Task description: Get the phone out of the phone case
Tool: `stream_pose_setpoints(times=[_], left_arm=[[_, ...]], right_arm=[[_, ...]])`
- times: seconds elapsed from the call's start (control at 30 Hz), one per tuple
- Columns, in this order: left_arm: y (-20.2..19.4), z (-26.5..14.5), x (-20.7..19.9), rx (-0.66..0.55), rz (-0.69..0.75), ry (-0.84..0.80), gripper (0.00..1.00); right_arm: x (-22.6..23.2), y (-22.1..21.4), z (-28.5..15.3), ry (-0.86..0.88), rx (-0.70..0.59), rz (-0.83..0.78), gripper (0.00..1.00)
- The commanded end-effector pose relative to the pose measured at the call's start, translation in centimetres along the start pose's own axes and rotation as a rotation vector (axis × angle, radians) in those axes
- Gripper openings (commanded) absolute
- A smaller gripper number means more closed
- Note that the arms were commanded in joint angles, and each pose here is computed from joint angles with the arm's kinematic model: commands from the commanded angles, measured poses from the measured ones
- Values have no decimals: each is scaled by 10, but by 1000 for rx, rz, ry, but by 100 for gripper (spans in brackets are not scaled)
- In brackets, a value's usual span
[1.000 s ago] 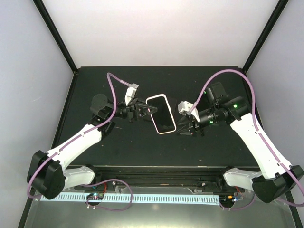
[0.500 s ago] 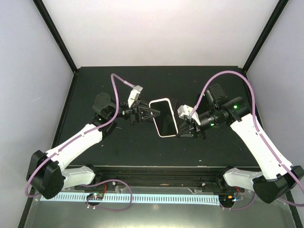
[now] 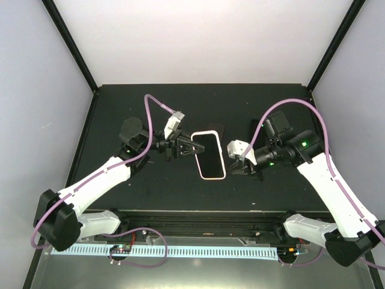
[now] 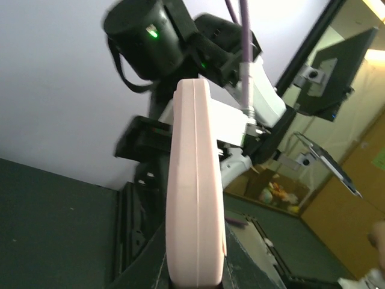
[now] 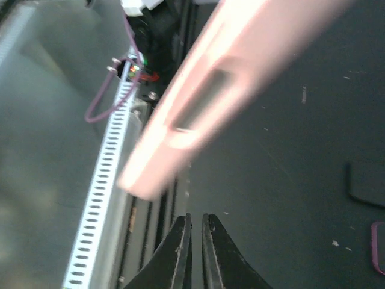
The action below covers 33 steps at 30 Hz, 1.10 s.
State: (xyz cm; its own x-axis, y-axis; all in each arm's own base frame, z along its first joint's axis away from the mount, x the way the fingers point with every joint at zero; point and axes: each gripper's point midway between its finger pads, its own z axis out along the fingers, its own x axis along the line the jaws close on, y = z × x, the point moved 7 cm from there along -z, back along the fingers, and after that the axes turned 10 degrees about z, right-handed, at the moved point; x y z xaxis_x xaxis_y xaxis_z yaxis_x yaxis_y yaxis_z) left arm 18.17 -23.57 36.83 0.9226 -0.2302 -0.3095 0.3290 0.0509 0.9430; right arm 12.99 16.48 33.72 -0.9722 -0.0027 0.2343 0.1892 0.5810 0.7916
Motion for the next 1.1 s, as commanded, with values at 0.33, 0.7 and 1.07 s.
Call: stream_pose_setpoints(times=[0.33,0.7,1.07], left_arm=[[19,8,-19,1,86,-71,1],[18,4,-2,-16,118,96,2],[19,5,-4,-8,112,67,2]], right_arm=[[-18,-7,8,-26,82,-41,42],[7,-4,5,20,-101,110,48],[2,2,7,28,-91,114,28]])
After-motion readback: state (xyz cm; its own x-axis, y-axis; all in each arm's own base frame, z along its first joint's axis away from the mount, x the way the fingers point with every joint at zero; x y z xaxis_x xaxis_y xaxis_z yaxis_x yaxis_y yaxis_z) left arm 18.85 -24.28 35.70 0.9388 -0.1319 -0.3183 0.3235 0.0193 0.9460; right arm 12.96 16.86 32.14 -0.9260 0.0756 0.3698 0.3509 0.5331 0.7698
